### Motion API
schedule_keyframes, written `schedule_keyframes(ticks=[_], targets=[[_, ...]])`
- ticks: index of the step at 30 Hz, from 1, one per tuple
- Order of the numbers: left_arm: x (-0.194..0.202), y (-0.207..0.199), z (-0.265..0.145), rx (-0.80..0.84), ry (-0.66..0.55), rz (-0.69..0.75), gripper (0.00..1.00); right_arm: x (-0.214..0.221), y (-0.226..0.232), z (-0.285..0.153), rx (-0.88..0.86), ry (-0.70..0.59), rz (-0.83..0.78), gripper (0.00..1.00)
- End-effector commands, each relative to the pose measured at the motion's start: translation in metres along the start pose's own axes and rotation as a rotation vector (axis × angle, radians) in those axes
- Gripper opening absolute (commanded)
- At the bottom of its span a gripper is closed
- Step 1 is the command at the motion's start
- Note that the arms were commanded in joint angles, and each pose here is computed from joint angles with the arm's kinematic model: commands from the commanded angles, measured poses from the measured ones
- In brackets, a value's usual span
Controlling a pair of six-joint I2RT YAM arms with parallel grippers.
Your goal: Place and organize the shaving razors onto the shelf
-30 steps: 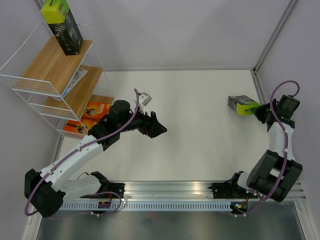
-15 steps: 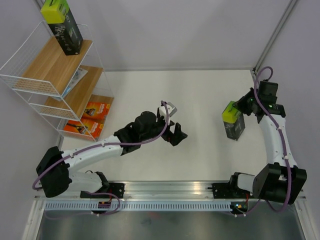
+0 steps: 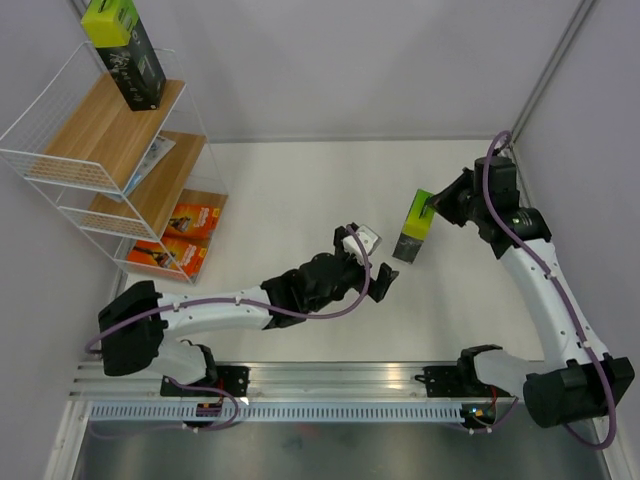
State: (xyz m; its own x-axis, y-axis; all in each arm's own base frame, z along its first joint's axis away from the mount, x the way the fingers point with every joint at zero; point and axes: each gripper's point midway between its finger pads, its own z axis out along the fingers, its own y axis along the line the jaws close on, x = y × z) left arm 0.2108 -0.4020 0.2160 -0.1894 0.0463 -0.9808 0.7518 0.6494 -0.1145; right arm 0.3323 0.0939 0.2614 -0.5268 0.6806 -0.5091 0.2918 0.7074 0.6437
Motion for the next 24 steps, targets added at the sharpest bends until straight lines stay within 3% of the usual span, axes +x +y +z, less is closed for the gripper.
schedule_keyframes(ticks=[1, 6, 15, 24], targets=[[-0.014, 0.019, 0.009, -0.104, -0.093, 0.11, 1.0, -0.007, 0.023, -0.006, -0.061, -0.076, 0.088, 0.01], [-0.015, 0.022, 0.01, -0.119, -0.126, 0.119, 1.0, 0.013, 0.033, -0.004, -0.041, -0.07, 0.098, 0.0], [-0.002, 0.01, 0.011, -0.063, -0.145, -0.021, 1.0, 0.048, 0.047, -0.003, -0.079, -0.076, 0.187, 0.0], [0.024, 0.025, 0.025, -0.146, -0.091, 0.057, 1.0, 0.074, 0.055, 0.007, -0.083, -0.021, 0.233, 0.0]])
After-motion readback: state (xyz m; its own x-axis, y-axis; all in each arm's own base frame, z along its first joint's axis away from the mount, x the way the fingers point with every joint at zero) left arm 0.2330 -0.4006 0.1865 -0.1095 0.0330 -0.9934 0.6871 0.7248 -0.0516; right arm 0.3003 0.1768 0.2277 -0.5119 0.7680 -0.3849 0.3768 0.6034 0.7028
